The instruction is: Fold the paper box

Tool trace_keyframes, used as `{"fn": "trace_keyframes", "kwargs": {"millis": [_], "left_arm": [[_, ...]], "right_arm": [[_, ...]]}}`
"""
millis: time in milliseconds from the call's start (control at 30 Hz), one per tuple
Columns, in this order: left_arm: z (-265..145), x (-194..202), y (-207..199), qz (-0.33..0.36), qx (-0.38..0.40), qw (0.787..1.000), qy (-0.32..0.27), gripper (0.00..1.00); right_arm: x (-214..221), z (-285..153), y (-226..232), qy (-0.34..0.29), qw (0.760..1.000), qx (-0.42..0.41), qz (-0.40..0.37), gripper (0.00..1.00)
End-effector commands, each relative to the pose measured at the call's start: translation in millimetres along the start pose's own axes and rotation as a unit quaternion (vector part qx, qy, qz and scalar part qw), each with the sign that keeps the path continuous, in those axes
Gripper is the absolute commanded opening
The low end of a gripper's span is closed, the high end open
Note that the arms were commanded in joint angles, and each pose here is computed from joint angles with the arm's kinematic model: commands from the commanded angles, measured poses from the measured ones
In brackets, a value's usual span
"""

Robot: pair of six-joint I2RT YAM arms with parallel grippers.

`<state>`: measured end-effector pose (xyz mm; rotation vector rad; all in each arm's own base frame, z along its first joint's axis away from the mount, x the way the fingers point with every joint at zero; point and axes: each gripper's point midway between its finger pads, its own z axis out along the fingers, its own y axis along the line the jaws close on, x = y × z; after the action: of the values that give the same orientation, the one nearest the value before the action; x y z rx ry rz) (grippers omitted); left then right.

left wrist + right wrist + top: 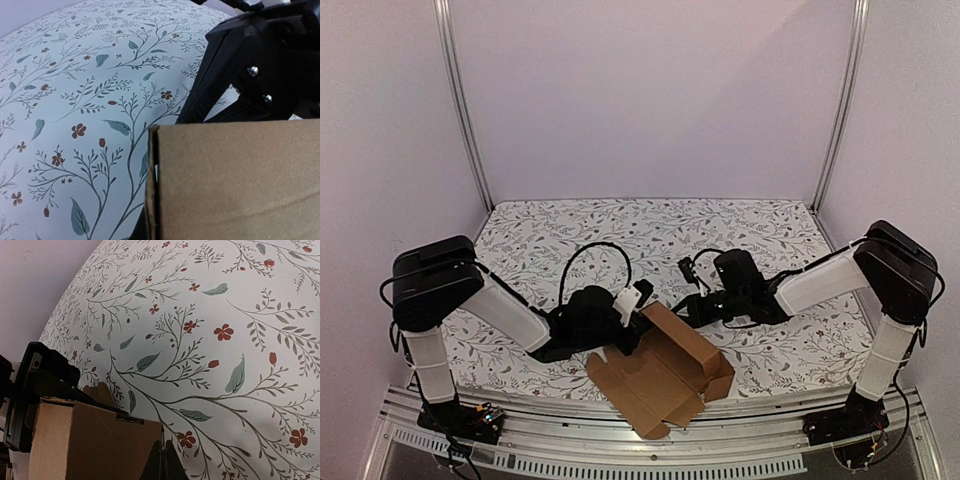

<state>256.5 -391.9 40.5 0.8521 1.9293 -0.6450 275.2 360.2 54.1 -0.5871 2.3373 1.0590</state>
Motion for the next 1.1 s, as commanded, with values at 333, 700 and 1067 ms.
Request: {"fn": "trace_keyframes", "kwargs": {"millis": [333, 700, 1067], "left_arm": [[5.6, -2.2, -4.0, 0.005, -0.005, 1.000, -0.001, 0.00], [6.7, -6.0, -3.0, -0.002, -0.012, 1.000, -0.001, 0.00], [13.9, -13.9, -13.1, 0.001, 0.001, 1.000, 0.002, 0.00]], "right_arm": [[11.8, 21.1, 25.4, -0.002, 0.998, -0.060, 0.014, 0.00], [18.2, 33.2, 35.8, 0.006, 0.997, -0.075, 0.016, 0.00], [21.7, 35.0, 44.5, 0.008, 0.997, -0.082, 0.011, 0.00]]}}
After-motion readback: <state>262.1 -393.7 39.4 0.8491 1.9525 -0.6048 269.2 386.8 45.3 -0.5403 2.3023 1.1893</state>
